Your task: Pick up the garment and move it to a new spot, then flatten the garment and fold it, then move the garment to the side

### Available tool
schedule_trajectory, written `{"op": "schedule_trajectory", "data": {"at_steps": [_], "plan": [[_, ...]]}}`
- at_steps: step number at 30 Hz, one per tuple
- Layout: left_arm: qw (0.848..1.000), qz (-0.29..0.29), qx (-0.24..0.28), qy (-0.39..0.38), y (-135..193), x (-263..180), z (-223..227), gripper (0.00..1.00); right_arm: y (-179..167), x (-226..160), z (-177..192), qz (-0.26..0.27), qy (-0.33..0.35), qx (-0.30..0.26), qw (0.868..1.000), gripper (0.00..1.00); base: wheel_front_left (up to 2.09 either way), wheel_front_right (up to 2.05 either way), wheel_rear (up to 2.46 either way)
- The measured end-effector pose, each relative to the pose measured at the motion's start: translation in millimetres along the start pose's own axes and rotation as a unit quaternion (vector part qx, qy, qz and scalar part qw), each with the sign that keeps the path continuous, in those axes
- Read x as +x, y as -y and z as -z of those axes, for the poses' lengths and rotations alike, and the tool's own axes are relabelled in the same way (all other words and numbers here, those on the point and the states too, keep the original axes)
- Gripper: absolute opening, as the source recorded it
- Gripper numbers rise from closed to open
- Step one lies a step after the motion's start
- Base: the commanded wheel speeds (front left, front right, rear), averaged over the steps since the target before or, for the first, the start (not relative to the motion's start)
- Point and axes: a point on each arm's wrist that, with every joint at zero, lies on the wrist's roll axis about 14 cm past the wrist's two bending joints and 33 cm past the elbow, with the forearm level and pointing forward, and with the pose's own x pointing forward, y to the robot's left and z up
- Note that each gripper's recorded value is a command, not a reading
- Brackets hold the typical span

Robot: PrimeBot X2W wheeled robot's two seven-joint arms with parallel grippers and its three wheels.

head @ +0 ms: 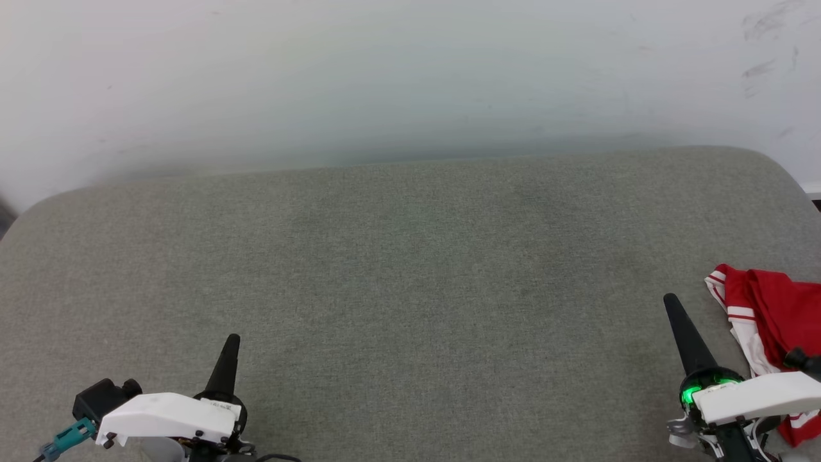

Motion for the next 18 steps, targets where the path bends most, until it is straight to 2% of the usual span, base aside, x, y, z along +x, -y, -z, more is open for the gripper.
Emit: {"op": "schedule_trajectory", "data": {"at_steps": [18], "plan": [[0.996,0.016,-0.091,0.006,3.2,3.8,-4.4,0.0,4.6,5.0,-2.9,0.004,0.01,0.086,0.996,0.0,0.0,0.0,0.0]]}}
